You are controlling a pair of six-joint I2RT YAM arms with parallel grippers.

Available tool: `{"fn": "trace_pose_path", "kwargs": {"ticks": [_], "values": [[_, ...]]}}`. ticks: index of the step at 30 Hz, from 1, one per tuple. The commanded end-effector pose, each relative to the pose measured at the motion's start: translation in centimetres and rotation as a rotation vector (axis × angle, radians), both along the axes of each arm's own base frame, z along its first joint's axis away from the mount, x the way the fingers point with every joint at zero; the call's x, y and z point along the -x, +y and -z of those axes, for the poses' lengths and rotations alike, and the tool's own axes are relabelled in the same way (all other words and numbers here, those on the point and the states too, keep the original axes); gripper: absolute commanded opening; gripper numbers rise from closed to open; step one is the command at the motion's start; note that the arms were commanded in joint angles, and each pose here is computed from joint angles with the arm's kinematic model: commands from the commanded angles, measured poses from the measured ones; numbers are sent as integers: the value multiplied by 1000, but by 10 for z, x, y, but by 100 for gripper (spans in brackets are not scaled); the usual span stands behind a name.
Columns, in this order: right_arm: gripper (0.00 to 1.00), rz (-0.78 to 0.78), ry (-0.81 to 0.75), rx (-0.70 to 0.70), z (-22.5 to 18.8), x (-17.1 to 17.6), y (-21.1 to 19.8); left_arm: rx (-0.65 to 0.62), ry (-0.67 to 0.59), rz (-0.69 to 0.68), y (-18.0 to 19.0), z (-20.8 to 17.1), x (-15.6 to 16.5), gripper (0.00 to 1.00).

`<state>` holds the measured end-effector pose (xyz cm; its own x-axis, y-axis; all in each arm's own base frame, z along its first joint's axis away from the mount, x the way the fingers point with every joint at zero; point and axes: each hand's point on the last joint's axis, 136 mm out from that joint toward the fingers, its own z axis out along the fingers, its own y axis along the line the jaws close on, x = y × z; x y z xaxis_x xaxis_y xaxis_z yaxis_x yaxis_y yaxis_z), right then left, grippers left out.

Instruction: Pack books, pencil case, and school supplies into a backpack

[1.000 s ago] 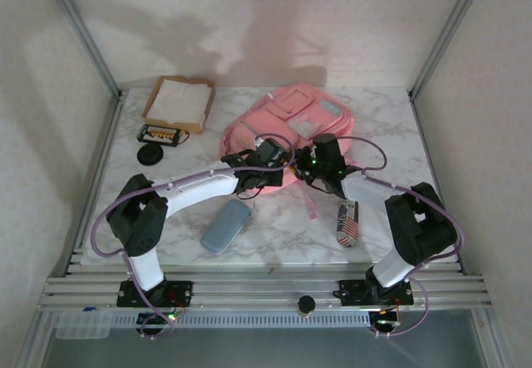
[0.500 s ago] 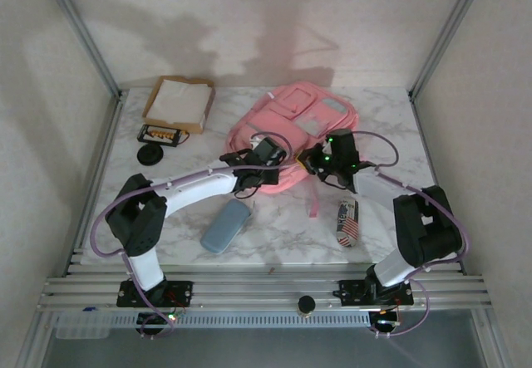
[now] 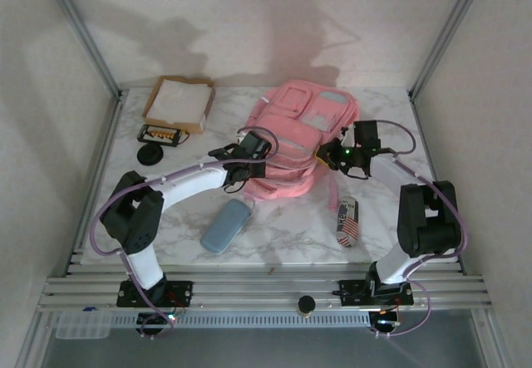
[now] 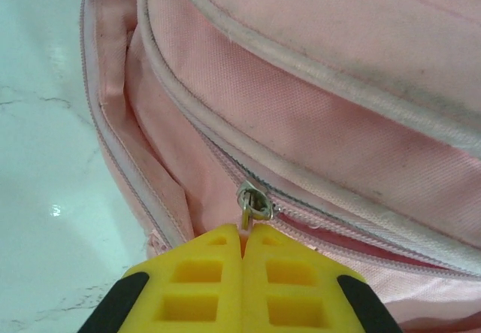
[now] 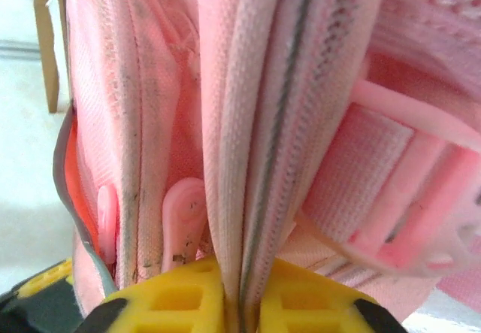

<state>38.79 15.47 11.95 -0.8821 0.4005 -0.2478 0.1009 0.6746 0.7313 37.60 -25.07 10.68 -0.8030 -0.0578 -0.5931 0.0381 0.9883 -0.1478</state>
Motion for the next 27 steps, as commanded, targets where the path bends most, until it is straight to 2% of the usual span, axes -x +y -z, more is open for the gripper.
{"fn": "trace_pose_path", "kwargs": {"ticks": [1, 3, 7, 9, 12, 15, 17, 22, 27], "values": [[35, -51, -239, 240, -45, -14, -8, -4, -9, 10, 10, -13, 6, 0], [47, -160, -303, 279, -53, -3, 12, 22, -15, 14, 6, -20, 5, 0], [60, -404, -476, 302, -64, 20, 53, 83, -46, 22, -1, -35, 6, 0], [66, -539, -567, 377, -62, 29, 74, 98, -56, 31, -2, -39, 7, 0], [68, -652, -634, 462, -57, 33, 91, 91, -67, 27, 1, -42, 6, 0], [69, -683, -685, 480, -67, 38, 94, 85, -74, 34, 1, -44, 4, 0], [70, -678, -654, 508, -70, 43, 85, 60, -82, 15, 7, -46, 0, 0], [76, -575, -693, 579, -82, 53, 59, 29, -97, -15, 20, -47, -6, 0], [87, -710, -898, 578, -87, 76, 88, 59, -99, 4, 16, -46, -4, 0]]}}
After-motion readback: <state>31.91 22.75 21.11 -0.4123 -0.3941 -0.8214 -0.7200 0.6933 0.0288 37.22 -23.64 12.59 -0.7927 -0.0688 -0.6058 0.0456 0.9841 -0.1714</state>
